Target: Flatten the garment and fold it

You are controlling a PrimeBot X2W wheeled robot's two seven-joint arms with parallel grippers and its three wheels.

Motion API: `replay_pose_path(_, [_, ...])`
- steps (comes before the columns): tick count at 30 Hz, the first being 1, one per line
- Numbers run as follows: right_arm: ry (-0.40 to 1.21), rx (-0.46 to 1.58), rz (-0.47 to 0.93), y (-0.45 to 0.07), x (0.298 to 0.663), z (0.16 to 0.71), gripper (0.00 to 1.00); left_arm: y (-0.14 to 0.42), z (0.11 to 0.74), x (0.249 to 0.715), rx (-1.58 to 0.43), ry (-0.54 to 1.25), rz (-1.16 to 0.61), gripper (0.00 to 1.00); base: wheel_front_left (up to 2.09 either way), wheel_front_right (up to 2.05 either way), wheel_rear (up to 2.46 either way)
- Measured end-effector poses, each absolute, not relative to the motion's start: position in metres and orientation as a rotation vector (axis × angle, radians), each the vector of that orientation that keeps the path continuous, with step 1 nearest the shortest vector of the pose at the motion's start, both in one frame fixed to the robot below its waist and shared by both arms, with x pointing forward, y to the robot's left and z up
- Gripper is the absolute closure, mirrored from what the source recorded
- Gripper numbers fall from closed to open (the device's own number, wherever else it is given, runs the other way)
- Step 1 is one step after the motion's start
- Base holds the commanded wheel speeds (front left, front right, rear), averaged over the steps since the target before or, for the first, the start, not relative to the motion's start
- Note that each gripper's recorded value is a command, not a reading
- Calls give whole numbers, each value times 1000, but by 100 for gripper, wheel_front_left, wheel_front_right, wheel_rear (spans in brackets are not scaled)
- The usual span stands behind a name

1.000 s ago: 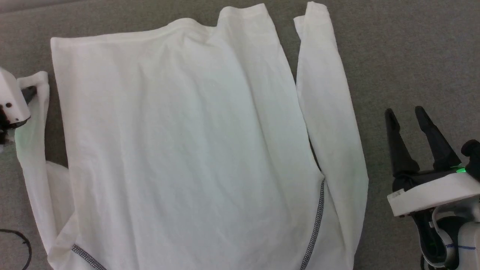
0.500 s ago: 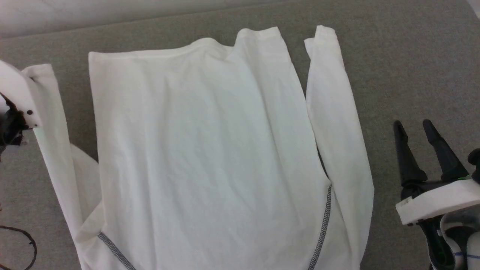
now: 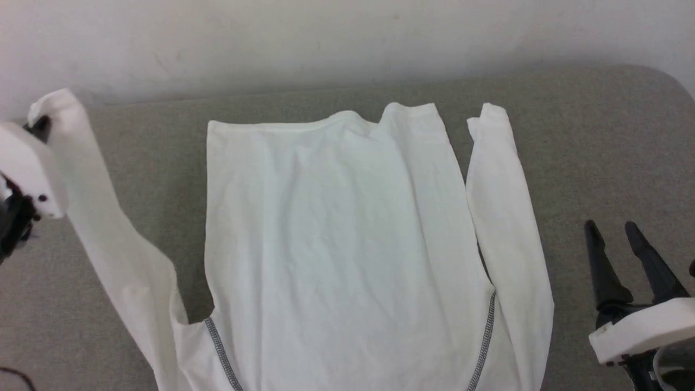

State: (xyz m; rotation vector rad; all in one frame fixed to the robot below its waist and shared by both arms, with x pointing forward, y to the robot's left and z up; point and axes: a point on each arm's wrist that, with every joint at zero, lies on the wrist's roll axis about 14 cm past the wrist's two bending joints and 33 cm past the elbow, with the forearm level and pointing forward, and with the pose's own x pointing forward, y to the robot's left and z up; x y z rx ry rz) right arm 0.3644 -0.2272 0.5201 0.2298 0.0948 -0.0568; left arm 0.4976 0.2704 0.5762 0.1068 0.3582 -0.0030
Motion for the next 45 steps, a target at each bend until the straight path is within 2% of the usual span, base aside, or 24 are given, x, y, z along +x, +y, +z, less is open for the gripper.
replay_pose_path(8, [78,245,-58,-230,349,527,0,351,611,422,34,234,247,100,0,0,0])
replay_pose_path(14, [73,247,-52,-230,346,530,0,344,609,377,31,190,234,100,0,0,0])
replay_pose_path(19, [55,252,-55,-232,343,535,0,293,592,349,18,212,98,100,0,0,0])
replay_pose_path(27, [46,252,-70,-238,337,539,0,166,540,321,-87,356,-278,100,0,0,0])
replay_pose_path(28, [46,252,-70,-238,337,539,0,166,540,321,-87,356,-278,100,0,0,0])
replay_pose_path(33, [39,251,-102,-248,331,540,0,69,516,308,-164,444,-548,100,0,0,0])
replay_pose_path(40, [44,245,-150,-262,323,539,0,-37,498,300,-203,498,-824,100,0,0,0])
replay_pose_path(45, [47,242,-172,-269,328,539,0,-91,487,303,-196,509,-954,100,0,0,0])
